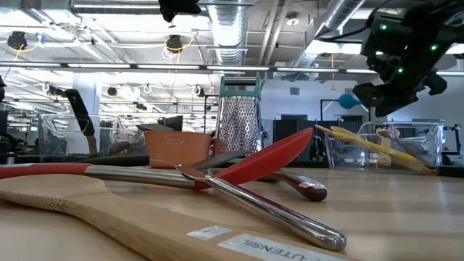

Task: Pick & Place Kitchen Items
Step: Put the blue spoon into the right transparent bin, then put the plastic spatula into the left transparent bin

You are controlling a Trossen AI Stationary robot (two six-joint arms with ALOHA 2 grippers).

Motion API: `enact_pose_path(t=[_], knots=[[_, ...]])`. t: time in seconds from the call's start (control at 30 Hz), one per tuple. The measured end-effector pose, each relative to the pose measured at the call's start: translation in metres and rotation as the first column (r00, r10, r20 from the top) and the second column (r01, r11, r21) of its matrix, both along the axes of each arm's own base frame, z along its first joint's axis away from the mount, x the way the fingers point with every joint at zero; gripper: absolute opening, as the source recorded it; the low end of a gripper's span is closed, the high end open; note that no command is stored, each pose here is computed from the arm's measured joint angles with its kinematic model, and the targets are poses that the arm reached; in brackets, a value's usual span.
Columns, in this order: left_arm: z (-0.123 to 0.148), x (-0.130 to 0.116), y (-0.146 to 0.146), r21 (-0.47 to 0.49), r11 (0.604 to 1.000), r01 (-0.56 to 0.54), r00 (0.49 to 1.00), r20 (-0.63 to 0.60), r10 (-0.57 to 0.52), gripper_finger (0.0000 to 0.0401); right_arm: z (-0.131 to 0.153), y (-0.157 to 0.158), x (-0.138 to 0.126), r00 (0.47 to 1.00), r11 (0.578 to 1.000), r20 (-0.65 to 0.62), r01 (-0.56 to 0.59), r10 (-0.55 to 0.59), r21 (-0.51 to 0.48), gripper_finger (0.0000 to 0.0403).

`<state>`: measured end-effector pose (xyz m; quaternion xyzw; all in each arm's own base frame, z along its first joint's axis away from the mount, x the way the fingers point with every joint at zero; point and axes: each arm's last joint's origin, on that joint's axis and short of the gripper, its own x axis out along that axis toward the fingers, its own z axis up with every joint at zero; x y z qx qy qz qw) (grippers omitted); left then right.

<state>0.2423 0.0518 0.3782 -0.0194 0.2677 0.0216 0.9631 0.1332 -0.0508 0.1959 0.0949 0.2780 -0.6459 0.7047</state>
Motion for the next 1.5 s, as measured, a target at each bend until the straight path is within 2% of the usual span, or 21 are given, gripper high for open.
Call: enact_pose_path(t=[0.17, 0.37, 0.93, 1.0, 1.33, 1.43, 1.5], knots=[[0.000, 0.000, 0.000, 0.000, 1.000, 0.000, 1.000, 0.000, 0.000, 0.0127, -0.003, -0.005, 0.000, 0.999, 0.999, -0.005, 0.049, -0.049, 0.008, 0.0030], [0.000, 0.000, 0.000, 0.000, 1.000, 0.000, 1.000, 0.001, 0.000, 0.0127, -0.011, -0.013, 0.002, 0.996, 0.993, -0.034, 0.083, -0.081, 0.083, 0.0030], [0.001, 0.000, 0.000, 0.001, 1.000, 0.000, 1.000, 0.007, 0.000, 0.0127, -0.023, -0.027, 0.010, 0.991, 0.976, -0.057, 0.131, -0.122, 0.174, 0.0031], [0.001, 0.000, 0.000, 0.001, 1.000, 0.000, 1.000, 0.007, 0.000, 0.0127, -0.024, -0.028, 0.011, 0.990, 0.977, -0.062, 0.133, -0.124, 0.169, 0.0046], [0.001, 0.000, 0.000, 0.001, 1.000, 0.000, 1.000, 0.007, 0.000, 0.0127, -0.024, -0.028, 0.011, 0.990, 0.978, -0.100, 0.116, -0.100, 0.171, 0.0169], [0.001, 0.000, 0.000, 0.001, 1.000, -0.001, 1.000, 0.007, 0.001, 0.0127, -0.019, -0.027, 0.013, 0.991, 0.981, -0.126, 0.076, -0.054, 0.177, 0.0191], [0.001, 0.000, 0.000, 0.001, 1.000, 0.000, 1.000, 0.007, 0.000, 0.0127, -0.016, -0.024, 0.014, 0.990, 0.976, -0.144, 0.039, -0.007, 0.216, 0.0192]])
